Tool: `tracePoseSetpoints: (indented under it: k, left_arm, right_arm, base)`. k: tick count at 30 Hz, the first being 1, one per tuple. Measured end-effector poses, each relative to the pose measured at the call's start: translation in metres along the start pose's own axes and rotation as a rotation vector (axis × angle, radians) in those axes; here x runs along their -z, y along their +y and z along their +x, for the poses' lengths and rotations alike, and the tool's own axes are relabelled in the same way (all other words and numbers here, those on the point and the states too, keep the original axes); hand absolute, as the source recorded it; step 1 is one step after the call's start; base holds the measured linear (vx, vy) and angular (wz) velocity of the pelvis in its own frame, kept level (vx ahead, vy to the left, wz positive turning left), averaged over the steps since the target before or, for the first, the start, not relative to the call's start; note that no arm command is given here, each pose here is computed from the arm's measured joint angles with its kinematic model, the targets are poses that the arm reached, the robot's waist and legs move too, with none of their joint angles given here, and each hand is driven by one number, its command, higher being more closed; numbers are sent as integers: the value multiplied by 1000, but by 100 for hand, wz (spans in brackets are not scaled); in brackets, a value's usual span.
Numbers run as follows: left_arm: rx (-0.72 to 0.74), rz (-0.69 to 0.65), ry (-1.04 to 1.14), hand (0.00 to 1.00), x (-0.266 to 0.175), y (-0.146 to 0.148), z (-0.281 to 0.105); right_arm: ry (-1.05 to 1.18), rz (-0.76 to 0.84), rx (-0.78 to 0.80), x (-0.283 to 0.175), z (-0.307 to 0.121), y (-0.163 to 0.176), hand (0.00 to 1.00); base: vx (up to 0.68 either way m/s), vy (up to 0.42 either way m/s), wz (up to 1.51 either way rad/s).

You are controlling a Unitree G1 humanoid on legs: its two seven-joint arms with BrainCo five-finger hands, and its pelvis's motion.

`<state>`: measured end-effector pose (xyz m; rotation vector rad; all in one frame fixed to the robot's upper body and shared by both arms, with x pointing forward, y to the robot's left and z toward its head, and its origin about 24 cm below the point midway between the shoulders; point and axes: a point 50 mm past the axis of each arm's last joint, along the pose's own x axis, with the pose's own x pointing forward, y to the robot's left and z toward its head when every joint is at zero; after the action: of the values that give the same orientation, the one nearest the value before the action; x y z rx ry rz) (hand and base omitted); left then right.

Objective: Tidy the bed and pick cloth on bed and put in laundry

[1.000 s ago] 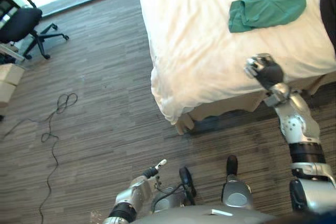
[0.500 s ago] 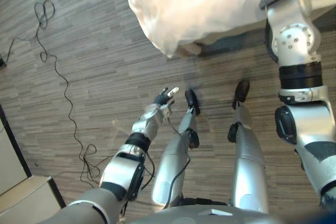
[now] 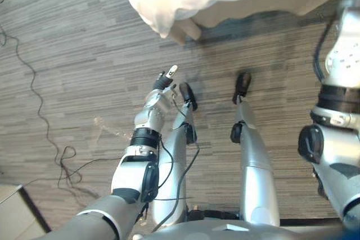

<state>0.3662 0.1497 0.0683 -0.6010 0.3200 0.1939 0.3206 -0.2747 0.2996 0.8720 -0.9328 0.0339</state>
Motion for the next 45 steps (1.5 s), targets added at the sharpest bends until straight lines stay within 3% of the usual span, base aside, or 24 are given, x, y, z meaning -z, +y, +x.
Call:
tracePoseSetpoints:
  k: [3,8,9,10,13,14,16,19,22,25,33,45]
  left_arm:
    - [-41,12,12,0,8,17,-3]
    - [-79,146,49,0,28,37,-7]
    - [-60,185,72,0,37,38,-8]
    - [-54,195,88,0,42,40,-9]
    - [-104,243,216,0,82,74,-20]
    - [-150,259,288,0,105,97,-32]
    - [-190,292,355,0,128,118,-47]
    - [-272,338,488,0,168,157,-83]
    - [-289,414,571,0,191,183,-113]
    - [-271,498,661,0,210,199,-138]
    - [-167,736,770,0,221,210,-157]
    - [-143,855,765,0,224,204,-155]
  right_arm:
    - [18,-104,89,-14,-30,-43,100]
    - [256,-456,173,-17,-101,-105,100]
    - [341,-507,233,-14,-126,-124,0]
    - [387,-521,273,-11,-141,-134,0]
    - [653,-534,517,14,-238,-174,0]
    - [825,-550,623,21,-288,-188,0]
    - [1006,-603,702,21,-333,-196,0]
    - [1330,-676,791,15,-414,-190,0]
    - [1539,-699,792,8,-463,-174,0]
    - [1692,-693,740,3,-489,-162,0]
    - [1715,-670,736,6,-500,-154,0]
    - [1741,-728,643,13,-493,-154,0]
  base:
    - [71,-11,-49]
    - [129,5,-29]
    - [129,13,-7]
    - [157,18,-7]
    - [179,15,-1]
    - [176,23,8]
    - [176,36,11]
    - [125,49,20]
    - [70,53,6]
    - [2,35,3]
    - [-58,36,1]
    - [27,-30,-50]
